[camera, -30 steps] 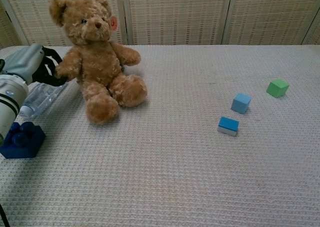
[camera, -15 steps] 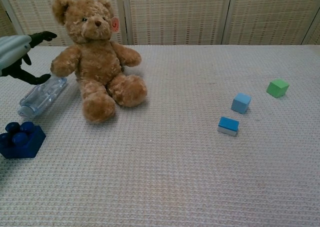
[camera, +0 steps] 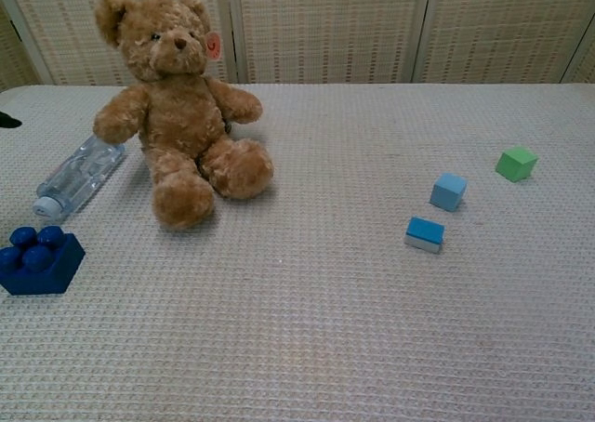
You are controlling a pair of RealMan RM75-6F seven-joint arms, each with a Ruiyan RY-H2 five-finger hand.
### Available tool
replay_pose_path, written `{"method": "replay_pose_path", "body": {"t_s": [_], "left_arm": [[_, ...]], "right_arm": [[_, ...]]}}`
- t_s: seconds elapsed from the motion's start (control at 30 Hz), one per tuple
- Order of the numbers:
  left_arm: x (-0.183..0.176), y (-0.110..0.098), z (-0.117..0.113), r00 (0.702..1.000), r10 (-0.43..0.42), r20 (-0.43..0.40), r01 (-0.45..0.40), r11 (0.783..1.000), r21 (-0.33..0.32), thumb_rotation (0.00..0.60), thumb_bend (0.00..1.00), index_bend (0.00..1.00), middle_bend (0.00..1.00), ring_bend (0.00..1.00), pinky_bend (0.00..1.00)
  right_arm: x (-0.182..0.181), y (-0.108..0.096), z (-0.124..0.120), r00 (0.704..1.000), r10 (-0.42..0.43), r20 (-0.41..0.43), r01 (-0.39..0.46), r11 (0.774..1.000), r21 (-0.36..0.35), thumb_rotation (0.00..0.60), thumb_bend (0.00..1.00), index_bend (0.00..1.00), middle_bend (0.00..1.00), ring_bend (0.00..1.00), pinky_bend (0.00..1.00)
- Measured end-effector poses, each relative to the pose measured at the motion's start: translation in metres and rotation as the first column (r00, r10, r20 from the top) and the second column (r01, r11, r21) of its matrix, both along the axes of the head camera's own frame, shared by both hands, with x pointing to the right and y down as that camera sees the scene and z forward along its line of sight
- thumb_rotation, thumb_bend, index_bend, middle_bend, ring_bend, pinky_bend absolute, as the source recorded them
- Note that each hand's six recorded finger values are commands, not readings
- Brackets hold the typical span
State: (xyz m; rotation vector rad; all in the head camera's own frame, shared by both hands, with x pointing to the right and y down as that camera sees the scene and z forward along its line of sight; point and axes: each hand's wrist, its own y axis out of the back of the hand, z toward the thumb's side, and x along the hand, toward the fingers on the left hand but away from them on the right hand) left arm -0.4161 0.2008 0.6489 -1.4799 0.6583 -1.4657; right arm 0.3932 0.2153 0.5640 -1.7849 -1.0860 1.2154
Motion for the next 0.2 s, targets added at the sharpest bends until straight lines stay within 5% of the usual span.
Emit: {"method": "replay_pose_path", "body": {"t_s": [0.2], "left_arm": [[-0.018, 0.021, -0.006, 0.998, -0.058, -0.034, 0.058, 0.998, -0.015, 0.6, 0.35, 0.06, 0.08, 0.06, 0.3]], "right_arm": [[0.0, 0.001, 0.0, 1.0, 0.004, -0.01, -0.004, 1.0, 0.017, 0.6, 0.09, 0.11, 0.1, 0.0, 0.13]]}}
